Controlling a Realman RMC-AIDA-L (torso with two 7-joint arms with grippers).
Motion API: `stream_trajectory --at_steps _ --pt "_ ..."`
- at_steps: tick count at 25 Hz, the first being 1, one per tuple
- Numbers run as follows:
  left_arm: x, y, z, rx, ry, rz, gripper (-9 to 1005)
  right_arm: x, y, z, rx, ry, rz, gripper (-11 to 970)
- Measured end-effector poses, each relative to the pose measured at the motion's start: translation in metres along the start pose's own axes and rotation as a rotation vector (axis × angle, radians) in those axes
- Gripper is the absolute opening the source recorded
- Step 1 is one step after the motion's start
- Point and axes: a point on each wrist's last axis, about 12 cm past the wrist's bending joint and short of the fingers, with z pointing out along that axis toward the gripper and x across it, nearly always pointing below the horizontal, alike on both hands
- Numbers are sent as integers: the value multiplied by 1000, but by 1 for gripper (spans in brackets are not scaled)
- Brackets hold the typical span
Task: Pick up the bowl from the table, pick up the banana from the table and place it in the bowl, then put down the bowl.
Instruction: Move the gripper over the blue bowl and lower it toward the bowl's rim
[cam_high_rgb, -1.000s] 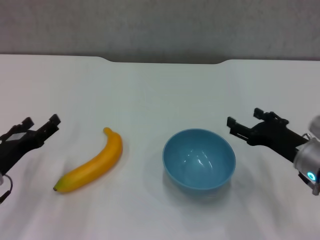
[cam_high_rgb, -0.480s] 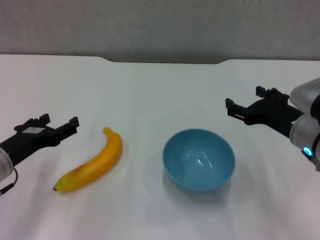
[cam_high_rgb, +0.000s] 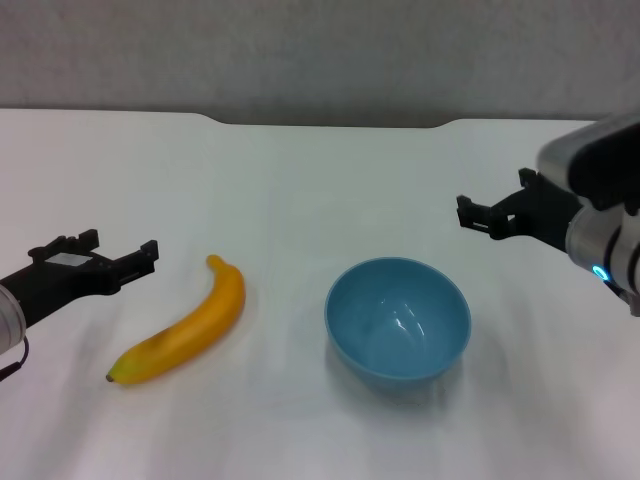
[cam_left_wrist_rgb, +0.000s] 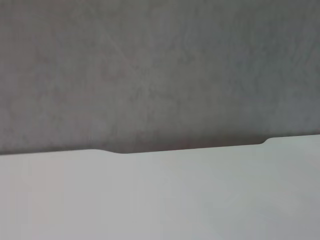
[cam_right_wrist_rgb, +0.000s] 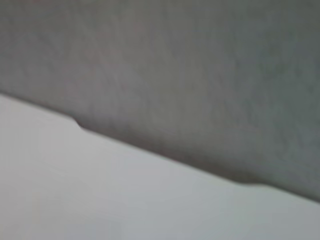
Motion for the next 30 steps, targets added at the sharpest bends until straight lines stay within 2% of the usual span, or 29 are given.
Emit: stream_trajectory --at_steps 4,6,10,11,15,17,25,30 --pt "-4 -3 -3 1 -16 32 889 -5 10 8 57 187 -80 907" --pt "-6 -6 -7 -4 -31 92 888 -6 19 14 47 265 -123 907" --pt "-8 -16 -11 -49 -51 224 887 -6 29 19 23 324 -200 906" --pt "-8 -16 -11 -49 -51 224 887 -6 29 18 18 329 -210 906" --pt "-3 -21 -10 -127 -45 313 885 -12 32 18 2 316 -175 905" --pt "1 -27 -7 -145 -36 321 885 -15 34 16 -5 289 -143 906" --pt "3 -41 -1 -108 -41 308 882 -17 39 15 -10 260 -55 905" --pt "3 -41 0 -106 -43 299 880 -8 41 15 -21 240 -24 905"
